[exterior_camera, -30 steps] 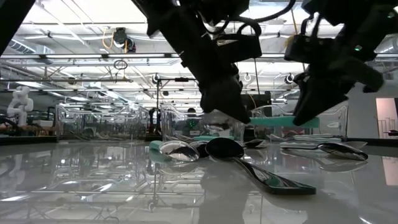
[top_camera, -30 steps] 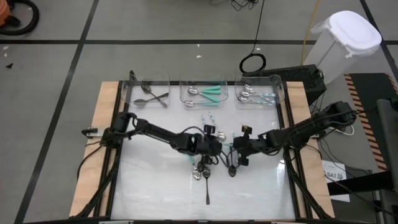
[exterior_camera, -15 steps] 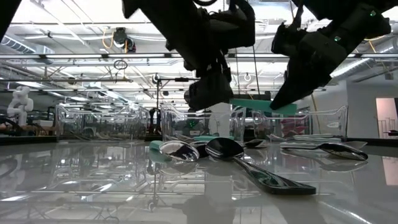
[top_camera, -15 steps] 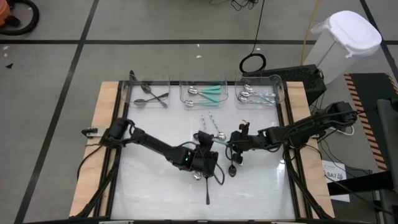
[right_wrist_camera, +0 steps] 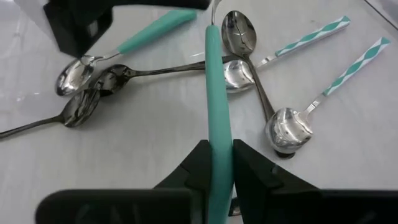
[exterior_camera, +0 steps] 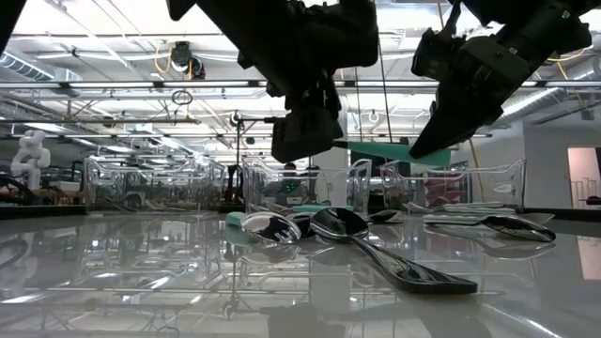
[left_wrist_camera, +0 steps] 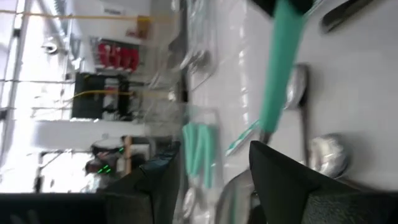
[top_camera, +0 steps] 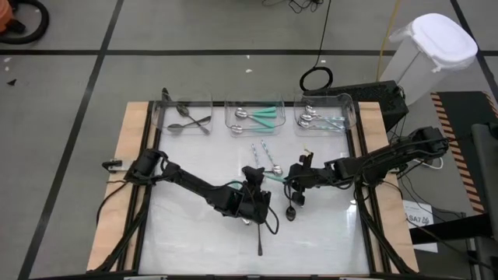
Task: Sort silverware by color (type)
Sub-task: Put the green spoon into the center transparent bin
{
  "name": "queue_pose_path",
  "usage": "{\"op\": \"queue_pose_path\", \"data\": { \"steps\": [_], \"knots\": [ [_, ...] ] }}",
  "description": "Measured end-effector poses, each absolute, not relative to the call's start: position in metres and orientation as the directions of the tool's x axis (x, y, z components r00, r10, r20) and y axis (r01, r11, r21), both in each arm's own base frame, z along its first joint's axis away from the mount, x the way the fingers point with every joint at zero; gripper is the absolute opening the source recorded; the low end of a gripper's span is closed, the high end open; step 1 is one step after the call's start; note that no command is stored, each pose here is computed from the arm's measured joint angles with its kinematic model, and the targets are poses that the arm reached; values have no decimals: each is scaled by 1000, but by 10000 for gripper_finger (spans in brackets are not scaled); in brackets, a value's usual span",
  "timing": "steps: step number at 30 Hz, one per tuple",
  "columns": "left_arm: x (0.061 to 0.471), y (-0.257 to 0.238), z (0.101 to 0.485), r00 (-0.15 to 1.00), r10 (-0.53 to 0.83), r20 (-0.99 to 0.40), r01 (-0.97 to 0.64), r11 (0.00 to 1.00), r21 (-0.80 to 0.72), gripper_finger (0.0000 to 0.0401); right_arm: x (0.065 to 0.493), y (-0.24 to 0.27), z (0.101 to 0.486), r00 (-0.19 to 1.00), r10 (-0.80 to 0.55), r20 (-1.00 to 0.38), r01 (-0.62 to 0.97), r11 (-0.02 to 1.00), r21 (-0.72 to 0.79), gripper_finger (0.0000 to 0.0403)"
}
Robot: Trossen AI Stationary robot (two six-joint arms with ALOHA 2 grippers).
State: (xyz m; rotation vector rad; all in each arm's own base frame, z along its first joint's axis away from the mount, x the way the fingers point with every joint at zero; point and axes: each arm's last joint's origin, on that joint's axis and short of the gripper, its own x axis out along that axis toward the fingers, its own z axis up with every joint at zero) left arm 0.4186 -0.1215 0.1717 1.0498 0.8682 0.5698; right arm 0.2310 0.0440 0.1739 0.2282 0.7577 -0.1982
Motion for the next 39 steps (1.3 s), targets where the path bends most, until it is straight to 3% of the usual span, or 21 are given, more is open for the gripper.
{"op": "queue_pose_path", "data": {
  "steps": [18,21,26,33,39],
  "knots": [
    [413,-134,165,570,730,-377,32,439,898,189,231,44,174,711,-102,-695,260,957,126,41],
    [416,-130,157,552,747,-371,46,417,908,189,232,44,175,717,-100,-690,256,958,127,41],
    [418,-126,146,501,819,-281,58,293,954,189,235,46,178,746,-67,-663,219,964,149,41],
    [422,-126,141,488,840,-236,45,246,968,187,235,47,178,749,-63,-659,209,967,145,41],
    [422,-126,142,489,840,-234,70,230,971,138,235,47,178,749,-64,-660,209,967,144,41]
  ]
}}
